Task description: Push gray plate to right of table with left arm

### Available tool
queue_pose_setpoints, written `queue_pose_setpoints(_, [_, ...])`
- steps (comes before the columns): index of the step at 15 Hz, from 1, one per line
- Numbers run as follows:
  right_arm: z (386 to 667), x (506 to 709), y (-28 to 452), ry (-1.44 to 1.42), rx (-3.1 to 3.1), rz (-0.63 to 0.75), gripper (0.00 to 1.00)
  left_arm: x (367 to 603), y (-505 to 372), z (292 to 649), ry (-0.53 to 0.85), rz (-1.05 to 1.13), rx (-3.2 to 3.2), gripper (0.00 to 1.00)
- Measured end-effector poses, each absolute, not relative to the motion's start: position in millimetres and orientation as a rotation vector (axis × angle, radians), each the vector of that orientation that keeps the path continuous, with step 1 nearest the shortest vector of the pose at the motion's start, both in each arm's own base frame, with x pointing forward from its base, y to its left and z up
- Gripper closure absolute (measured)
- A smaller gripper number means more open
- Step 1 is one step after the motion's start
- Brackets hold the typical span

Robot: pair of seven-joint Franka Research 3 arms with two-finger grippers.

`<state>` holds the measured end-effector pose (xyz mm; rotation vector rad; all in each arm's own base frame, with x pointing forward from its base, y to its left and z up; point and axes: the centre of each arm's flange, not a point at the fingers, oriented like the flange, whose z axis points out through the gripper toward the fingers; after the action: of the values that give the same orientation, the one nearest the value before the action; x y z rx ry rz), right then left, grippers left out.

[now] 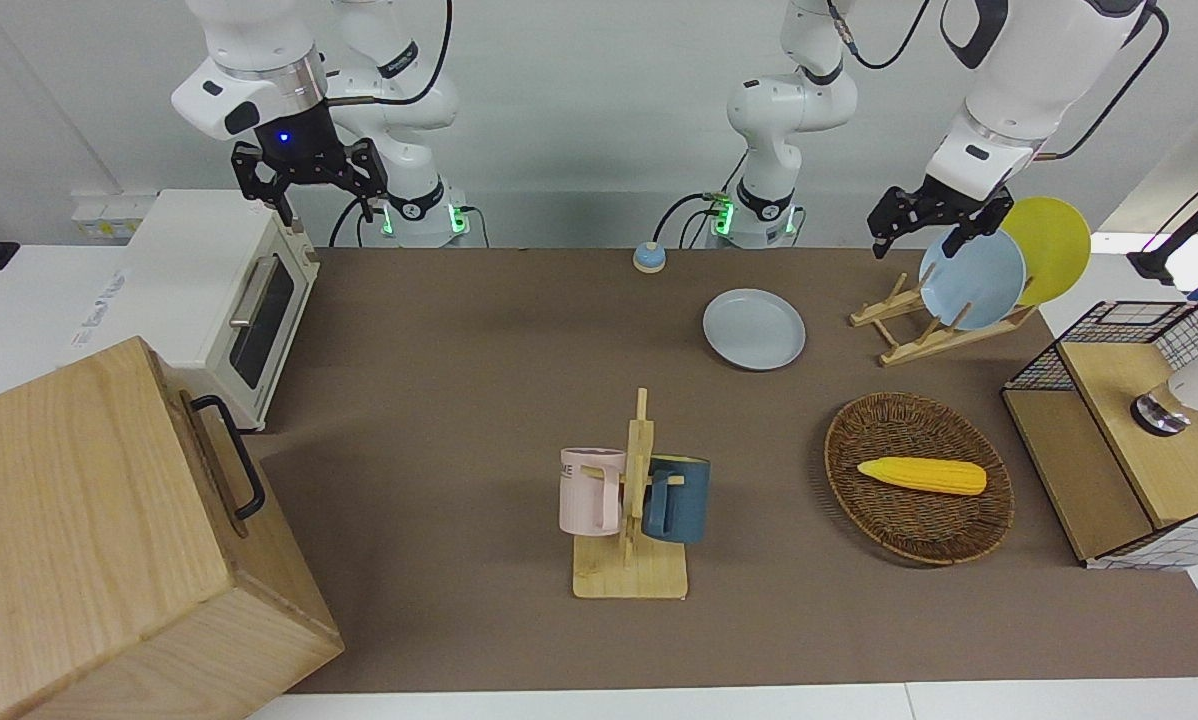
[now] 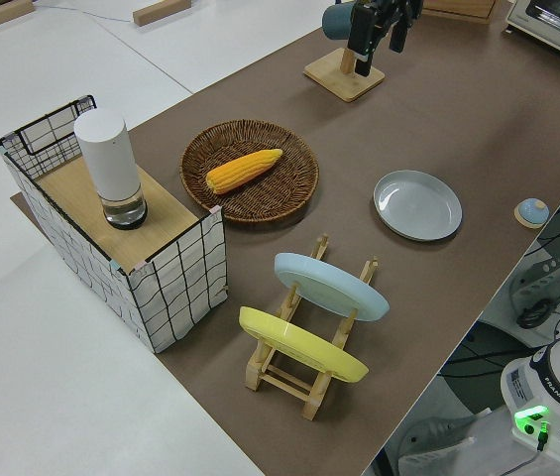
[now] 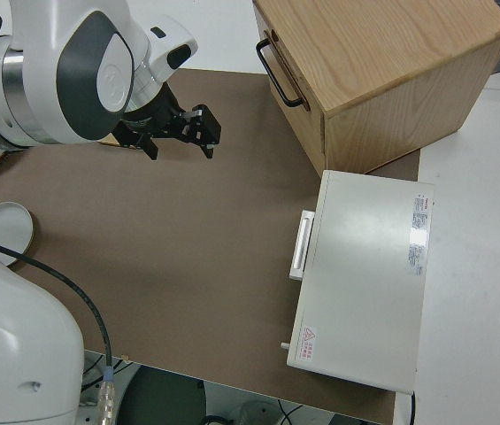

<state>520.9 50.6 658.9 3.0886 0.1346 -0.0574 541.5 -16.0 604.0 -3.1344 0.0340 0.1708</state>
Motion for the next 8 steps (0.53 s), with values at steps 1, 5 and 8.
queue_pose_setpoints(1, [658.9, 520.9, 50.7, 0.135, 3.089, -0.057, 0.0, 541.5, -13.5, 594.3, 0.027, 0.198, -3.133, 0.0])
queue_pose_setpoints(5, [658.9, 520.9, 50.7, 0.135, 3.089, -0.057, 0.0, 542.1, -7.6, 543.4, 0.012, 0.289, -3.127, 0.01])
queue_pose_setpoints(8, [658.9, 520.9, 50.7, 0.135, 3.089, -0.057, 0.0, 535.6, -6.6, 505.7, 0.009, 0.352, -3.12, 0.01])
